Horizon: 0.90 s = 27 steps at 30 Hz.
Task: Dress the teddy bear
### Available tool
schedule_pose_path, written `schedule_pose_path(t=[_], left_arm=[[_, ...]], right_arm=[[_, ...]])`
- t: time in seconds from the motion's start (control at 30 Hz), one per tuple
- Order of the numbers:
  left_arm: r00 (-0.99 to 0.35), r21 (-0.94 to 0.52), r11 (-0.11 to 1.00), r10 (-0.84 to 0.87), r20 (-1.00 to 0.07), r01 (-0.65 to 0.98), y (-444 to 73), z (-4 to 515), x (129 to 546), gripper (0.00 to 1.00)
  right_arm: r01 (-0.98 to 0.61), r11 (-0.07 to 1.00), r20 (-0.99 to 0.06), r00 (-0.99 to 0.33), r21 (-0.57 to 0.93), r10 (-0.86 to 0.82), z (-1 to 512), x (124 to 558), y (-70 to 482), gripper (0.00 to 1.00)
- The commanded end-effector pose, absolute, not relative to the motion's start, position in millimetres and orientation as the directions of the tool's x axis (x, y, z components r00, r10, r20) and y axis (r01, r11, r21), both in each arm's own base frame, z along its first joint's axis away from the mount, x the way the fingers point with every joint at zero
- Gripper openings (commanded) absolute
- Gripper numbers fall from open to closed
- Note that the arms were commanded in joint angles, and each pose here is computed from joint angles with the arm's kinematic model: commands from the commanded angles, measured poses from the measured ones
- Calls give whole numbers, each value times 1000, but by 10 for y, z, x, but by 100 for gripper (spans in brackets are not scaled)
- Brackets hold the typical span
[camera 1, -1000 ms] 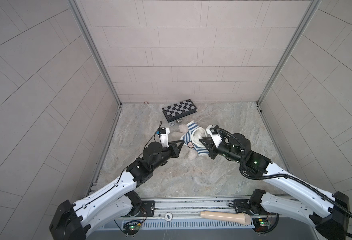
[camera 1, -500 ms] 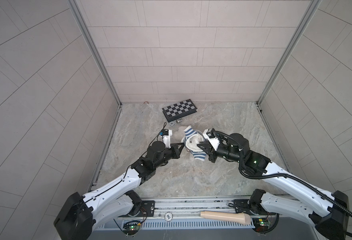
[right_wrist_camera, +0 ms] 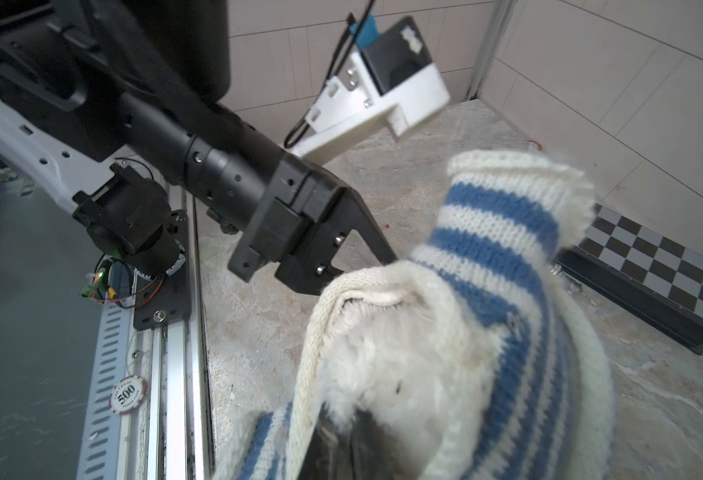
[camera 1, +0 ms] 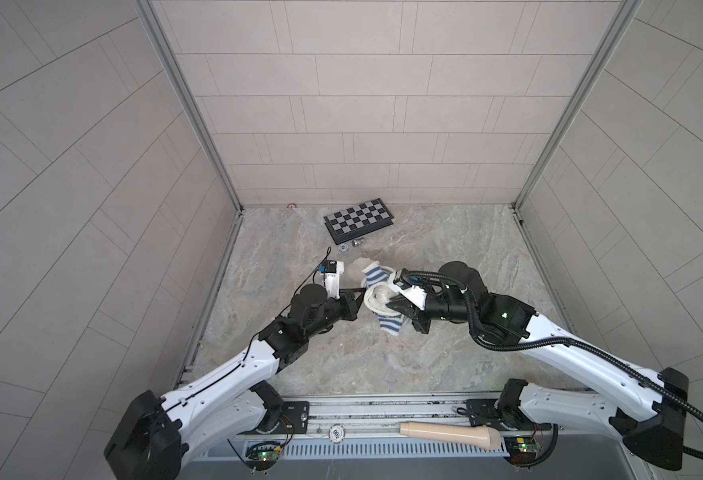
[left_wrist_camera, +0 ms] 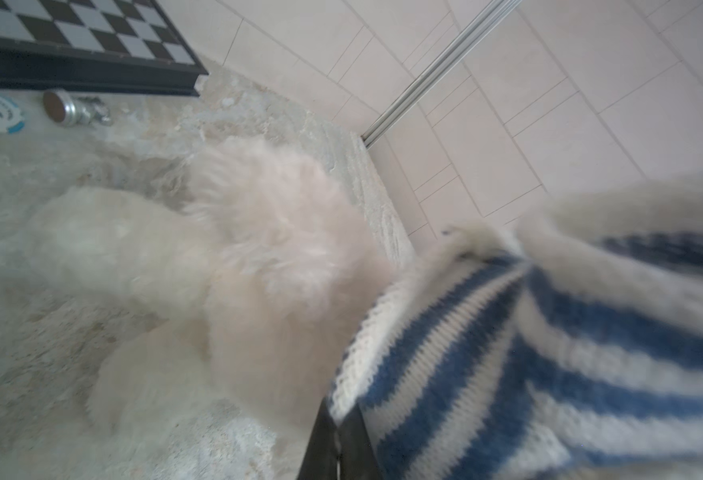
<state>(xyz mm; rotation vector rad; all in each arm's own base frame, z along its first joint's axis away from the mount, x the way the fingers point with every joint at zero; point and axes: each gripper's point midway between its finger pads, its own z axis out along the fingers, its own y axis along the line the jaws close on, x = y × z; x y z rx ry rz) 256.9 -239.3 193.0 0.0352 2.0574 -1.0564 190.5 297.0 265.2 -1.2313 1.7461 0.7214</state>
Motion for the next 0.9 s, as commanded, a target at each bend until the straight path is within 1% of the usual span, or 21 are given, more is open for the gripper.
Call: schedule_pose_path(t=[0.0, 0.07, 0.13, 0.23, 0.27, 0.37, 0.47, 0.5, 0.57, 0.63, 0.77, 0.87], left_arm=[[-674, -663, 704, -363, -644, 255, -2253, 1715, 2721, 0], [-683, -665, 705, -360, -635, 246, -2272, 1655, 2734, 0], [-689, -670, 693, -348, -636, 268, -2319, 1662, 2724, 0], [-659, -664, 639, -311, -685, 389, -2434, 1879, 2617, 0], [-651, -649, 622, -279, -706, 437, -2480, 1952, 2552, 2], [-618, -586, 609, -190, -763, 535, -2489, 2042, 2345, 20], [-597, -534, 612, -123, -793, 584, -2408, 2055, 2180, 37], [-589, -518, 612, -103, -802, 597, -2384, 2067, 2136, 41], [-575, -491, 609, -69, -815, 624, -2334, 2102, 2041, 55], [-563, -478, 593, -50, -825, 648, -2320, 2179, 1969, 63], [-543, -492, 568, -93, -835, 659, -2310, 2438, 1944, 66], [-534, -510, 552, -134, -835, 659, -2352, 2640, 1997, 74]], right_arm=[[-982, 180, -884, -35, -55, -466, 2743, 1566, 3005, 0], [-987, 148, -884, -13, -63, -467, 2762, 1492, 2987, 0], [-988, 139, -878, -4, -72, -478, 2753, 1468, 2960, 0], [-980, 176, -864, -13, -89, -504, 2709, 1532, 2917, 0], [-975, 200, -858, -17, -100, -513, 2694, 1580, 2901, 0], [-946, 290, -845, -37, -142, -534, 2668, 1752, 2828, 0], [-898, 395, -832, -63, -193, -551, 2671, 1947, 2714, 0], [-888, 412, -832, -64, -205, -551, 2683, 1984, 2690, 0], [-865, 443, -829, -57, -238, -557, 2701, 2060, 2638, 0], [-859, 441, -827, -38, -260, -561, 2717, 2078, 2630, 0], [-880, 376, -812, 19, -290, -583, 2672, 2030, 2681, 0], [-903, 313, -793, 47, -293, -607, 2593, 1970, 2731, 0]])
